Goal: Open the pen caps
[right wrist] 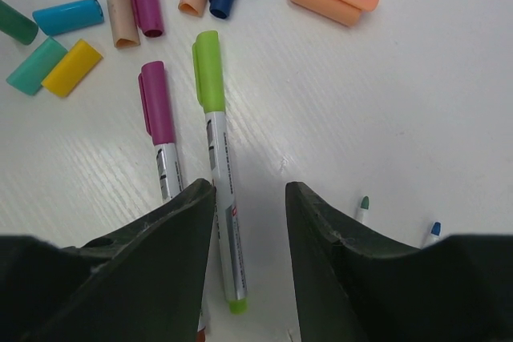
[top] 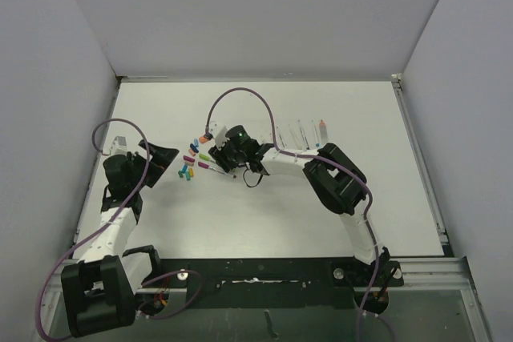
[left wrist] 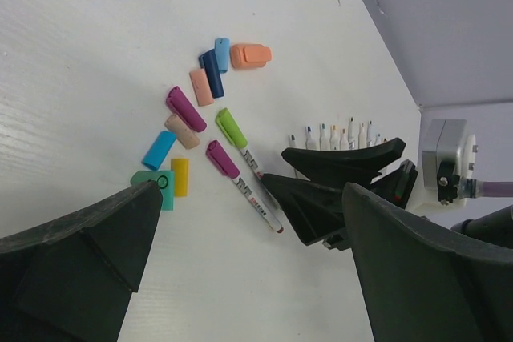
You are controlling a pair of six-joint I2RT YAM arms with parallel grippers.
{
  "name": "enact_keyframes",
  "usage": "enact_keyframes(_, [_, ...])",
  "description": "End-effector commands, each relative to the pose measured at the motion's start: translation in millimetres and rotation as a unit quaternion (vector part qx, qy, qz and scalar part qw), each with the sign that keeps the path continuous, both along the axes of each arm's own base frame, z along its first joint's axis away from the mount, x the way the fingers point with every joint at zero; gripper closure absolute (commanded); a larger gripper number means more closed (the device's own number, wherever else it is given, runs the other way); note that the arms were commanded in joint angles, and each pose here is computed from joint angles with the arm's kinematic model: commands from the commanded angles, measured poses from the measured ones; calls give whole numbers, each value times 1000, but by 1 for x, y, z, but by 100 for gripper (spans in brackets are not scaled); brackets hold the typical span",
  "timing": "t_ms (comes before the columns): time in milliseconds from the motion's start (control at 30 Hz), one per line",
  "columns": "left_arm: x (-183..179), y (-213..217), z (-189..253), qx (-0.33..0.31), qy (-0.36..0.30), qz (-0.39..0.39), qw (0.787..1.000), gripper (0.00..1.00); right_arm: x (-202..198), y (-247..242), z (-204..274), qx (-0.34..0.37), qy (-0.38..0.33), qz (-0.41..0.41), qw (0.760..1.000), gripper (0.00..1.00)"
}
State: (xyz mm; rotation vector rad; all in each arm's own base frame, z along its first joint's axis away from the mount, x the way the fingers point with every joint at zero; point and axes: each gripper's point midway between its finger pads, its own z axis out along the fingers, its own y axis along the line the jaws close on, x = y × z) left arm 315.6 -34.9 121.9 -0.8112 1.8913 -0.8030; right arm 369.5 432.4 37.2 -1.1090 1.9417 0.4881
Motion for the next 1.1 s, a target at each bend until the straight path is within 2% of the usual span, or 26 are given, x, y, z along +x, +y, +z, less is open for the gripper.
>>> enact_keyframes(0, [13, 1, 39, 3, -52, -7, 999, 2, 3, 17, 7, 14, -13, 12, 1000, 59])
enact_keyframes(367, [14, 0, 44, 2, -58, -9, 998, 2, -1, 17, -3, 4, -6, 14, 1000, 64])
enact_keyframes(433, [15, 0, 46, 2, -60, -10, 998, 2, -1, 16, -5, 0, -7, 14, 1000, 68])
enact_keyframes(733, [15, -1, 53, 4, -61, -16, 998, 2, 3, 9, 0, -10, -21, 1, 1000, 100])
enact_keyframes(1067, [19, -22, 39, -20, -51, -40, 998, 3, 6, -5, 80, 60, -100, -25, 993, 100])
